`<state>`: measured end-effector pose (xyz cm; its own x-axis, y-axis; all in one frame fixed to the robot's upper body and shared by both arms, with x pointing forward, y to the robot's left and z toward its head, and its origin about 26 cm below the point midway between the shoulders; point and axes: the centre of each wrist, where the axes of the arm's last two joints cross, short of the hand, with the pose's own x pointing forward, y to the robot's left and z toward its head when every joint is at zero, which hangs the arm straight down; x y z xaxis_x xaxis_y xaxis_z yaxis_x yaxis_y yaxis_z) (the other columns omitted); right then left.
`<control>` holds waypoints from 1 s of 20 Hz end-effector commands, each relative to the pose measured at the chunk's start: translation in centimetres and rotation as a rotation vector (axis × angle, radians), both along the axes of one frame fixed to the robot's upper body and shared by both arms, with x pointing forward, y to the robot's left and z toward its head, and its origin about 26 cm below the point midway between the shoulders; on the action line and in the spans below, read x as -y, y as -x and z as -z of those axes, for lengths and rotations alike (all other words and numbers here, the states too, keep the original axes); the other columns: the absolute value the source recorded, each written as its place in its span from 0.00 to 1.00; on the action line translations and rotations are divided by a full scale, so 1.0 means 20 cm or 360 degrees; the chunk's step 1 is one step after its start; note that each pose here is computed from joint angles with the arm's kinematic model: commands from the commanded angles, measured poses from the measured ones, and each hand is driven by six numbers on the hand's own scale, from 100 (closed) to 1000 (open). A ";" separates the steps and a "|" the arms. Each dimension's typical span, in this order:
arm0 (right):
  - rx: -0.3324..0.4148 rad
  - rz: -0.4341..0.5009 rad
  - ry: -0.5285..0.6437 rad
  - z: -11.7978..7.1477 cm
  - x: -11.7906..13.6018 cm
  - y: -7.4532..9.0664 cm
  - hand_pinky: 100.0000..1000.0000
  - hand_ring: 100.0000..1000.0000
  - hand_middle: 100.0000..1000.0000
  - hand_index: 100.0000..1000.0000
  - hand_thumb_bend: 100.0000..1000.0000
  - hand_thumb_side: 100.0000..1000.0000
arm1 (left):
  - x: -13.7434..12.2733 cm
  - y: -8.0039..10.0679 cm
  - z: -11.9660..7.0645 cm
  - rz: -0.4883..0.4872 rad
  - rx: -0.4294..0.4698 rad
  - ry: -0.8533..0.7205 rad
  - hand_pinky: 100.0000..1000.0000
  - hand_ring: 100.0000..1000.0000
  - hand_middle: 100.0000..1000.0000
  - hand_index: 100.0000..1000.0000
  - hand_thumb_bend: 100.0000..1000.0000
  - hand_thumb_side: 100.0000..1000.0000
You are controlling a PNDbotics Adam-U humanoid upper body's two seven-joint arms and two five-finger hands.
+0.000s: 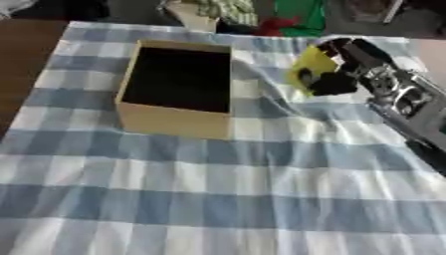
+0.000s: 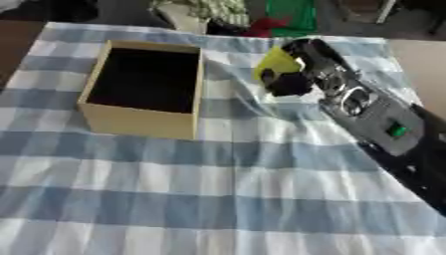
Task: Pick up objects on the table and place them in the box.
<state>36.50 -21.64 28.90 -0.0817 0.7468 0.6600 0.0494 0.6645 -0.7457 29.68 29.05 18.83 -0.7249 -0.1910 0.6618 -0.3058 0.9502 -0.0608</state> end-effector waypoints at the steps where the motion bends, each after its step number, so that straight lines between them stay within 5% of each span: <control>1: 0.0141 -0.0067 0.0023 -0.17 -0.03 0.08 0.41 0.15 0.25 0.50 0.00 0.10 | 0.00 0.01 -0.04 0.0004 0.0041 -0.0030 0.92 0.56 0.56 0.73 0.05 0.39; 9: 0.0230 -0.0313 -0.0003 -0.39 -0.25 0.13 0.43 0.15 0.26 0.50 0.00 0.13 | 0.00 0.01 -0.04 0.0012 0.0039 -0.0037 0.91 0.56 0.56 0.73 0.06 0.39; 20: 0.0147 -0.0536 0.0012 -0.40 -0.56 0.02 0.45 0.18 0.28 0.53 0.00 0.12 | 0.01 0.01 -0.05 0.0044 0.0049 -0.0035 0.91 0.56 0.56 0.73 0.07 0.39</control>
